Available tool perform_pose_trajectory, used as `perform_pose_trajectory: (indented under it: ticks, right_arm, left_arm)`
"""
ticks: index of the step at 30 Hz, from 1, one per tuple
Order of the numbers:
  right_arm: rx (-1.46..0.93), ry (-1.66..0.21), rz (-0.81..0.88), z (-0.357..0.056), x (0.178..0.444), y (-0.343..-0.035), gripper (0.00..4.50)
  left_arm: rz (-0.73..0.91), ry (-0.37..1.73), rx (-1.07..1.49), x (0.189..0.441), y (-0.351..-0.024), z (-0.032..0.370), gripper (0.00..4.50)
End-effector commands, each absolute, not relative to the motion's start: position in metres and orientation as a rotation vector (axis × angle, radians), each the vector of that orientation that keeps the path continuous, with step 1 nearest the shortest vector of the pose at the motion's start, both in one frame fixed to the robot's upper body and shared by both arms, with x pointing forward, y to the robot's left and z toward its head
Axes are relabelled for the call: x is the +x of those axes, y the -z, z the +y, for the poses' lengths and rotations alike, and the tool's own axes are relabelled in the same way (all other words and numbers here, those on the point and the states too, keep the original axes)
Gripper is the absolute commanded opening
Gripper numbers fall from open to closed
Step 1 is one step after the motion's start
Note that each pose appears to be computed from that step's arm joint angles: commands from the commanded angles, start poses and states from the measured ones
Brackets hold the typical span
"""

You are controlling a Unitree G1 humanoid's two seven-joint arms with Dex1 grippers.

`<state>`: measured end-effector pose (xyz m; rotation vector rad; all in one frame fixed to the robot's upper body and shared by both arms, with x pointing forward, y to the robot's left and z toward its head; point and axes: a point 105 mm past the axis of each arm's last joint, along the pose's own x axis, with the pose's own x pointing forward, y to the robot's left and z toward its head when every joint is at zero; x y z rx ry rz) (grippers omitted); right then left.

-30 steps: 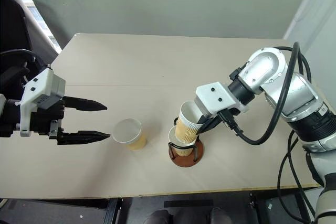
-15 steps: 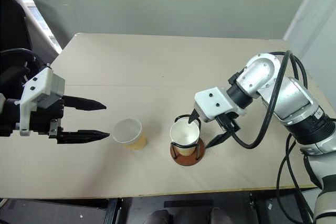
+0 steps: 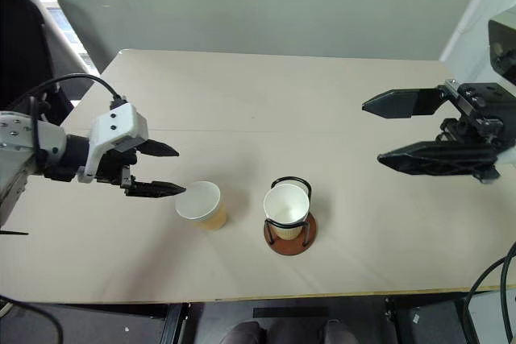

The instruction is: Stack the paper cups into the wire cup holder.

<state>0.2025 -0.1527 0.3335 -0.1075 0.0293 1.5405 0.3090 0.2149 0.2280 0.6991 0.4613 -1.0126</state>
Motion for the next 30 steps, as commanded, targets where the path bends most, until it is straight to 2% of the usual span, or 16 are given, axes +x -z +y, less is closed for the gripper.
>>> perform_pose_trajectory:
  ticks: [1,12,16,25,28,30]
  right_arm:
    - [-0.158,-1.496,0.032,-0.147,0.190,-0.328,4.48]
    - [-0.205,-1.378,0.061,-0.140,0.186,-0.312,4.48]
    - [-0.236,-1.334,0.093,-0.140,0.187,-0.305,4.50]
    - [-0.271,-1.273,0.110,-0.145,0.189,-0.302,4.50]
    - [-0.278,-1.255,0.114,-0.150,0.189,-0.304,4.50]
    - [-0.282,-1.254,0.114,-0.153,0.187,-0.306,4.50]
  left_arm:
    - [0.475,1.028,0.759,0.318,-0.225,0.210,4.42]
    - [0.538,1.074,0.856,0.338,-0.196,0.187,4.42]
    - [0.544,1.129,0.856,0.335,-0.195,0.181,3.56]
    - [0.540,1.199,0.872,0.330,-0.206,0.181,0.17]
    - [0.507,1.294,0.861,0.323,-0.219,0.176,0.08]
    - [0.425,1.366,0.837,0.319,-0.236,0.165,0.08]
